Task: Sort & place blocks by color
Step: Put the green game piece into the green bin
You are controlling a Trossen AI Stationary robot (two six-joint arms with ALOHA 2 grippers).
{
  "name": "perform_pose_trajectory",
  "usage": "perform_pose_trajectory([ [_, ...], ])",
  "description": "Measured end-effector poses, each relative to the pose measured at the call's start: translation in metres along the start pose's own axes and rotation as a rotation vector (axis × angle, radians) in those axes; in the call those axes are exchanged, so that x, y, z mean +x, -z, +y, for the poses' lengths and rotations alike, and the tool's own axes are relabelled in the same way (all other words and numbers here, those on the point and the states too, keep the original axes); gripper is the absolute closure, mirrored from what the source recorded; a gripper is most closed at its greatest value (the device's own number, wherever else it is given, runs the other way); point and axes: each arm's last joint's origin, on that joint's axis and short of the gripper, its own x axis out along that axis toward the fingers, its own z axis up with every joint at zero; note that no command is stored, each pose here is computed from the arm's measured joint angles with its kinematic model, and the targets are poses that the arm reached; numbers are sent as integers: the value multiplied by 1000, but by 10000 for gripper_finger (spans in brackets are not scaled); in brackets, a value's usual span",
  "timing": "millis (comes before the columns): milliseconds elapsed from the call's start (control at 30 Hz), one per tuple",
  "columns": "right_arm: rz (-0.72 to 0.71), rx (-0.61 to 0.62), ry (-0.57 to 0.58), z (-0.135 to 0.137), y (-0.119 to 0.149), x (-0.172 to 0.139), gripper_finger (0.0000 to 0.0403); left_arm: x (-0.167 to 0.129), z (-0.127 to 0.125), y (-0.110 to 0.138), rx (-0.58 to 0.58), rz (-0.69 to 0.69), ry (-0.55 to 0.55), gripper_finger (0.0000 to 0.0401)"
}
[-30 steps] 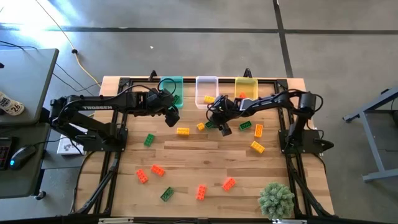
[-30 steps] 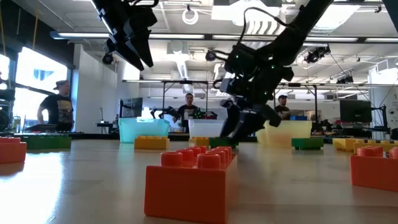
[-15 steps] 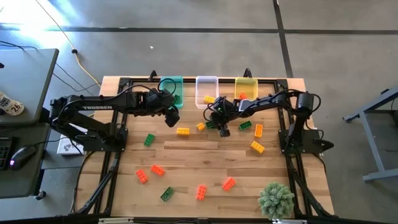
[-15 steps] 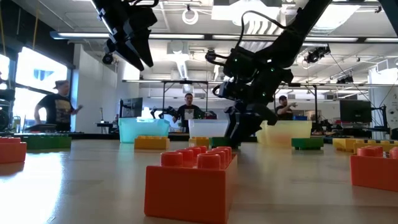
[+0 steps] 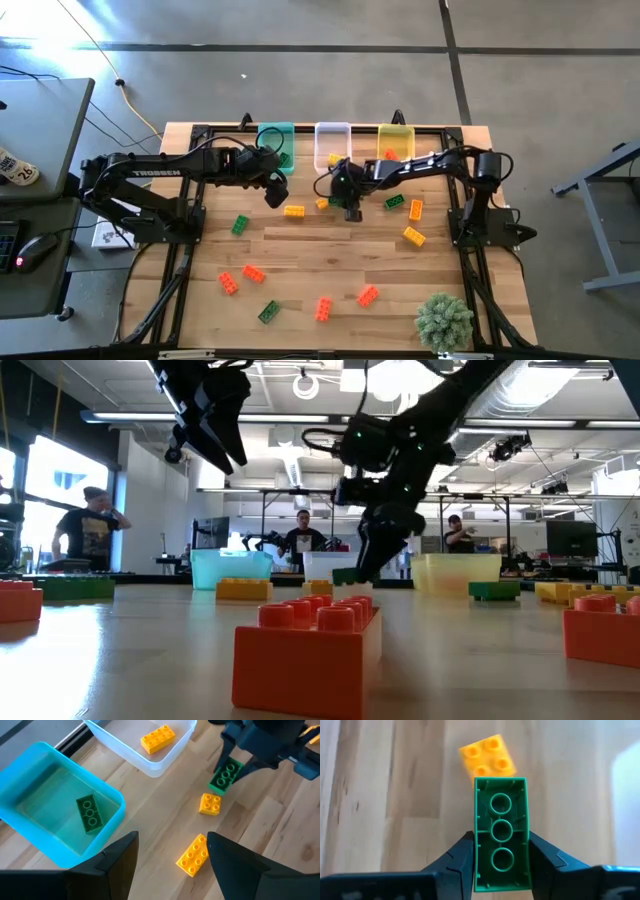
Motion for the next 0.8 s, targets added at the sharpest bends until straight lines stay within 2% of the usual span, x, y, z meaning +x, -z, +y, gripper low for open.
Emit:
perform_pose_trajectory([
  [200,11,68,5,-2,-19,-15,289,0,-1,0,-7,11,25,176],
  [300,20,79,4,1,-27,-22,289,1,1,0,-19,39,82,176],
  [400,31,67,27,10,-36,-28,289,3,6,-2,-43,69,140,176],
  [567,25,29,82,29,-51,-37,289,6,20,-7,-102,91,173,176],
  [800,-56,-5,193,53,-77,-55,289,9,33,-11,-169,132,275,176],
])
